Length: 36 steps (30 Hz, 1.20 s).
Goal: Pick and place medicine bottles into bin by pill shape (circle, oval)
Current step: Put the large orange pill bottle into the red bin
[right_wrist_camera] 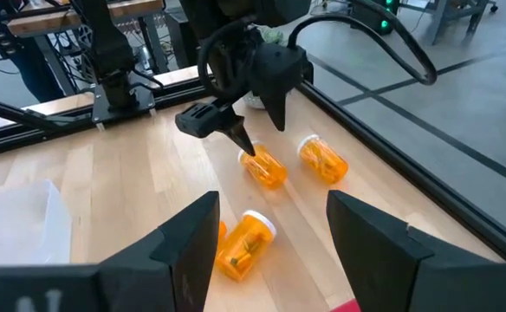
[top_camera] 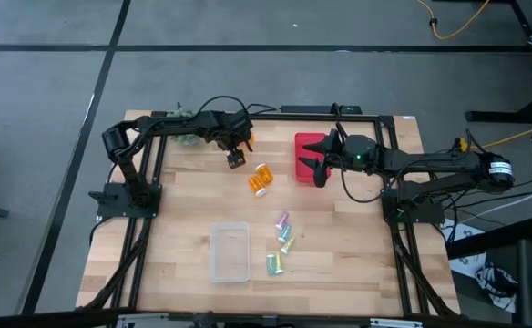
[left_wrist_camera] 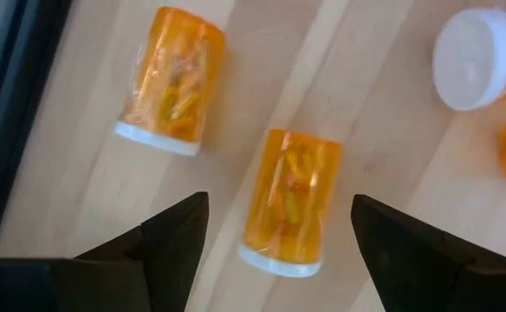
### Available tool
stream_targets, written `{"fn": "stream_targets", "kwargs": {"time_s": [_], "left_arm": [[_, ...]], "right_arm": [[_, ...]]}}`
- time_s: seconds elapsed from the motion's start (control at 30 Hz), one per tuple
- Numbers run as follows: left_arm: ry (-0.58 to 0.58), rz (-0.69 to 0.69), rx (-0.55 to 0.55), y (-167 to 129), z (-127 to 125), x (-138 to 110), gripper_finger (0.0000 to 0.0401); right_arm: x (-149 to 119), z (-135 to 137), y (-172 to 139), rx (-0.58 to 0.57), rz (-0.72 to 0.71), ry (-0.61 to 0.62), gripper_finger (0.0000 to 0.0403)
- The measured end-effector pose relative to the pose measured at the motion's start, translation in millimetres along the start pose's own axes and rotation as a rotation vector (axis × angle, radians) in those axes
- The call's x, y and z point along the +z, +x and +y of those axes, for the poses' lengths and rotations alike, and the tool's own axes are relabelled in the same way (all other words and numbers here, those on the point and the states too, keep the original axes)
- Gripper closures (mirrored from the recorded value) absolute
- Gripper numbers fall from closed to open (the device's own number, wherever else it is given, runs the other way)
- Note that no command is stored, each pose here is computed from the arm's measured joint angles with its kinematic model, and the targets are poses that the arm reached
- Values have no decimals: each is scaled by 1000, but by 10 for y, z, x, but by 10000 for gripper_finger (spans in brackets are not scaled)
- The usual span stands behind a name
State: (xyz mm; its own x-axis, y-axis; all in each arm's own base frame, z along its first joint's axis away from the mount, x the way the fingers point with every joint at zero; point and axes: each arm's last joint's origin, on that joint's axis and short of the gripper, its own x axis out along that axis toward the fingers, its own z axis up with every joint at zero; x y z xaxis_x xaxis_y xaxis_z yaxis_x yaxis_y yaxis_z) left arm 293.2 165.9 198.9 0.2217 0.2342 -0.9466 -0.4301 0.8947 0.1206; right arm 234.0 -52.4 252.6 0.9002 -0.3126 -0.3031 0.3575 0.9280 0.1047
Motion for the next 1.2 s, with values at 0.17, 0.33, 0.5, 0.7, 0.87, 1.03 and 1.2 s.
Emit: {"fn": "stream_targets", "kwargs": {"time_s": [0.17, 0.33, 0.5, 0.7, 0.87, 1.03, 1.2], "left_arm": [[11, -1, -5, 27, -25, 12, 123], [37, 29, 32, 152, -41, 19, 123], [41, 71, 28, 291, -54, 7, 123], [45, 109, 25, 431, -70, -6, 123], [44, 131, 23, 513, -79, -18, 123], [54, 127, 28, 516, -117, -10, 138], [68, 125, 29, 510, -167, -6, 193]], "right_arm": [[-17, -3, 0, -3, 18, 0, 186], [-29, -4, 0, -5, 30, -1, 186], [-32, -6, 0, -5, 33, -2, 186], [-32, -6, 0, -5, 33, -4, 186], [-32, -5, -1, -4, 33, -4, 186], [-33, -5, -1, -5, 34, -5, 186], [-35, -5, -1, -4, 36, -4, 186]]}}
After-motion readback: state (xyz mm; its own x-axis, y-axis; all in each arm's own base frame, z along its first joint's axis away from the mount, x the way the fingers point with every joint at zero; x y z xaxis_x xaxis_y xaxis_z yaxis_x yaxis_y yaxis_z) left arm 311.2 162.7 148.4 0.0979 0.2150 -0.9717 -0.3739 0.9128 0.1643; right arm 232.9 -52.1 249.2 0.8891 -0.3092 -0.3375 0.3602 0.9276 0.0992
